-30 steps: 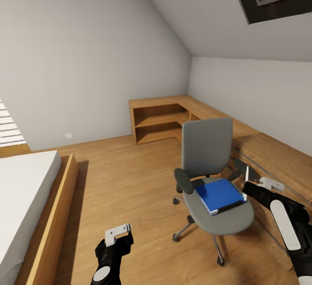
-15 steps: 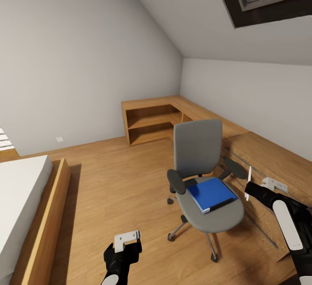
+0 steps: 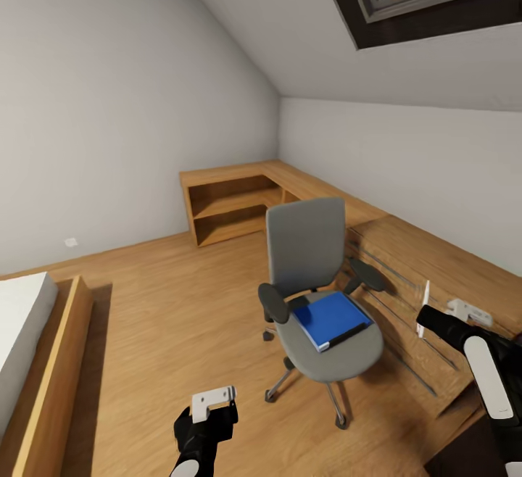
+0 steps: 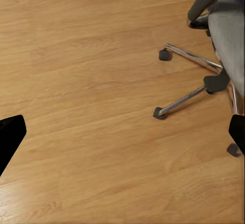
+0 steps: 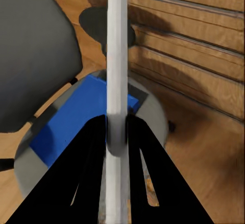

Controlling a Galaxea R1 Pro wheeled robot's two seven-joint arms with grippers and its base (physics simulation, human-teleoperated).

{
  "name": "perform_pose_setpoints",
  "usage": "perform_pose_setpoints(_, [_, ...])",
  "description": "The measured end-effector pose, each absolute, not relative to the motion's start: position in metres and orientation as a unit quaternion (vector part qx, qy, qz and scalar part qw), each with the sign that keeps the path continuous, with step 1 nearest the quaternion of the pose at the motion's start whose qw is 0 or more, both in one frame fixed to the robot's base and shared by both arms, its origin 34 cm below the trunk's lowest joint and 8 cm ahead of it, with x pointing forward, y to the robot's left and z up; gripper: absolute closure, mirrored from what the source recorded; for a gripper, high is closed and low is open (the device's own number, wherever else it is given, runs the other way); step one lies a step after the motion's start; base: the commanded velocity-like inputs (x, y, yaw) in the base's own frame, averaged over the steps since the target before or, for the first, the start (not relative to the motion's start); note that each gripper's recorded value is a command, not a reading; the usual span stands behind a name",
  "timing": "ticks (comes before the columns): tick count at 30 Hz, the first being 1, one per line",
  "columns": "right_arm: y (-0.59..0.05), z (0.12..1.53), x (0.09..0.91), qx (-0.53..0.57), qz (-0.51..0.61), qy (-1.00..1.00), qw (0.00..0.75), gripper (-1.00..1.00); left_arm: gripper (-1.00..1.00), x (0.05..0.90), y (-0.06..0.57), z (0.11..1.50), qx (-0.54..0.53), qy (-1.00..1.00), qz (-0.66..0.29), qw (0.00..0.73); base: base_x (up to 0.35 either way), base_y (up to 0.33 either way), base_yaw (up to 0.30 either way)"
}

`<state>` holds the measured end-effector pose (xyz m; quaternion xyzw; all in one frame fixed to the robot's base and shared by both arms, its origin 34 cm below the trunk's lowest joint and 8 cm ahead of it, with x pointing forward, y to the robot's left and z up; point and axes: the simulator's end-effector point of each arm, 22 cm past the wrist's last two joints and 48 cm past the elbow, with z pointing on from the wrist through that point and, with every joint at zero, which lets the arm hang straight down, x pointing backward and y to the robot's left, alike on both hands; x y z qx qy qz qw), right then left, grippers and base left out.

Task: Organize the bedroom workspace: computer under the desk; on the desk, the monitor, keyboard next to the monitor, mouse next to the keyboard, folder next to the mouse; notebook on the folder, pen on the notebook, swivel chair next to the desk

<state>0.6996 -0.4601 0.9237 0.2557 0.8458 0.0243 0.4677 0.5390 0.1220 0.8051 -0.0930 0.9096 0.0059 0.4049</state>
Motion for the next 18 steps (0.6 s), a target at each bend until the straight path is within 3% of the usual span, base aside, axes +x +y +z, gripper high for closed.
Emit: perform_pose_setpoints(18, [-0.463,0.925,0.698,0.259,0.024,0.845,0.468,1.00,-1.00,0.533,0.106,0.807,-0.074,0.910,-0.003,0.407,0.000,-0.297,-0.263])
